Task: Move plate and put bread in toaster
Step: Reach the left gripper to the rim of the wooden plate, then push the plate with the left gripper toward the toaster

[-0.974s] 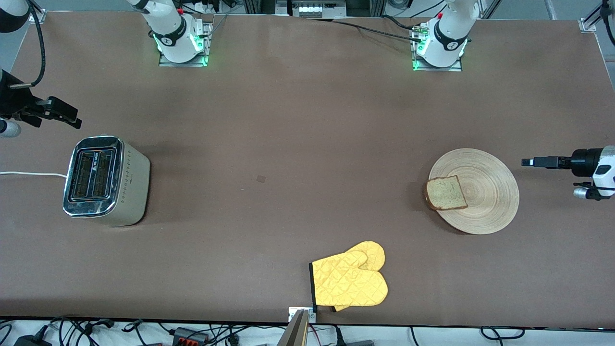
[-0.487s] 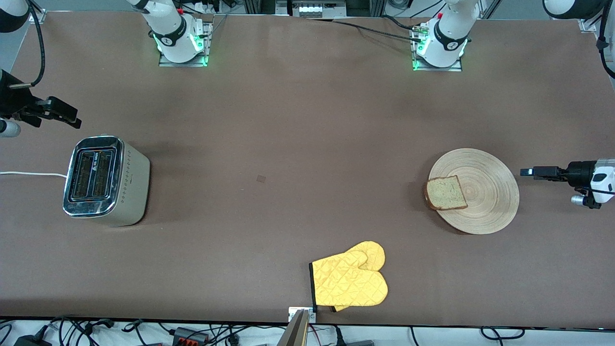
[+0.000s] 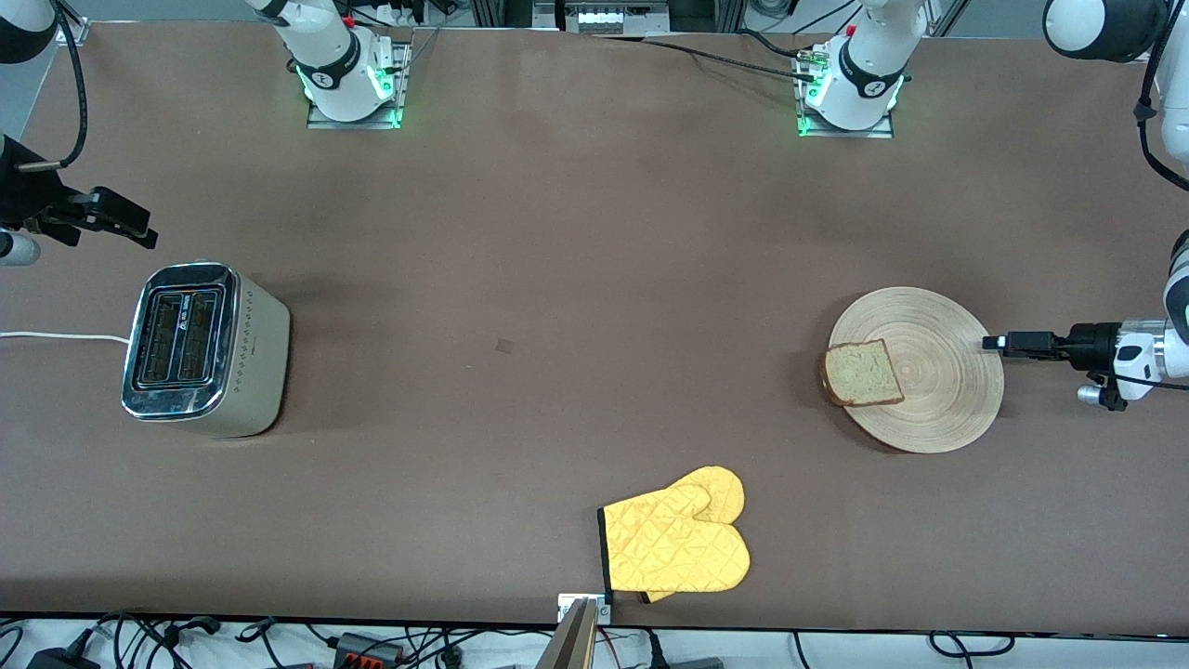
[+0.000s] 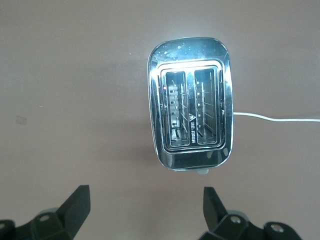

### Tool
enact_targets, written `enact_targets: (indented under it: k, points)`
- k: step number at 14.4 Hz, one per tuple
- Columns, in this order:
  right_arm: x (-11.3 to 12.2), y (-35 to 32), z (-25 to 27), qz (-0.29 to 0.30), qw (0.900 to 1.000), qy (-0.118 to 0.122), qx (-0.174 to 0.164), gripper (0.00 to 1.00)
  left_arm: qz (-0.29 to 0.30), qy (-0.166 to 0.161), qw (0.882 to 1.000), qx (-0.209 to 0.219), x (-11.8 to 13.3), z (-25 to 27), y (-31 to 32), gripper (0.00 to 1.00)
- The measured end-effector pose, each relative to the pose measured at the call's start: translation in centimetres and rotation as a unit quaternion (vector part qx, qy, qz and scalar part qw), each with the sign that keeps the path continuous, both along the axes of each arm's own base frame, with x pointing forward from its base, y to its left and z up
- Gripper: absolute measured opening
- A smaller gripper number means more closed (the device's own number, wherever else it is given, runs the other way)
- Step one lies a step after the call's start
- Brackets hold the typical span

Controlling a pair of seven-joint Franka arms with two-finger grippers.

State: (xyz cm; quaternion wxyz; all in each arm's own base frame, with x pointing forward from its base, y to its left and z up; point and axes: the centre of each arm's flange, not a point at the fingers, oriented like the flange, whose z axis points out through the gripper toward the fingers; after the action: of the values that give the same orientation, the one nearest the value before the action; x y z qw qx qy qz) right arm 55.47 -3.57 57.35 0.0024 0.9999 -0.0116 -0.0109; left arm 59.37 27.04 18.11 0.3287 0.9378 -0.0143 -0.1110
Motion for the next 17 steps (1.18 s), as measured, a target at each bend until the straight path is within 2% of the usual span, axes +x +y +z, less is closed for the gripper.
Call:
enact_targets:
  k: [3, 4, 5, 7, 8, 9, 10, 12, 14, 17]
  points:
    - [0.0, 0.0, 0.0, 0.0, 1.0, 0.0, 0.0, 1.0, 0.003, 0.001, 1.0, -0.003, 0.0, -0.5, -0.1, 0.96]
    - [0.0, 0.0, -0.1, 0.0, 1.0, 0.0, 0.0, 1.0, 0.007, 0.0, 1.0, -0.008, 0.0, -0.7, -0.2, 0.89]
    - [0.1, 0.0, -0.2, 0.0, 1.0, 0.001, 0.0, 1.0, 0.008, 0.001, 1.0, -0.012, 0.0, -1.0, -0.4, 0.74]
    - [0.2, 0.0, -0.4, 0.0, 1.0, 0.003, 0.0, 1.0, 0.011, 0.005, 1.0, -0.02, -0.1, -1.8, -0.6, 0.68]
    - [0.2, 0.0, -0.5, 0.0, 1.0, 0.004, 0.0, 1.0, 0.012, 0.007, 1.0, -0.023, -0.1, -2.1, -0.7, 0.62]
    - [0.2, 0.0, -0.5, 0.0, 1.0, 0.004, 0.0, 1.0, 0.013, 0.008, 1.0, -0.024, -0.2, -2.4, -0.8, 0.62]
    - [0.2, 0.1, -0.5, 0.001, 1.0, 0.005, 0.0, 1.0, 0.013, 0.009, 1.0, -0.024, -0.2, -2.5, -0.8, 0.58]
    - [0.3, 0.1, -0.6, 0.001, 1.0, 0.005, 0.0, 1.0, 0.015, 0.009, 0.999, -0.027, -0.3, -2.5, -0.7, 0.34]
    - [0.3, 0.1, -0.7, 0.001, 1.0, 0.006, 0.0, 1.0, 0.024, 0.011, 0.998, -0.054, -0.4, -2.2, -0.9, 0.17]
    - [0.6, 0.2, -1.3, 0.002, 1.0, 0.009, 0.001, 1.0, 0.019, 0.015, 0.995, -0.097, 0.0, -1.4, -2.6, 0.12]
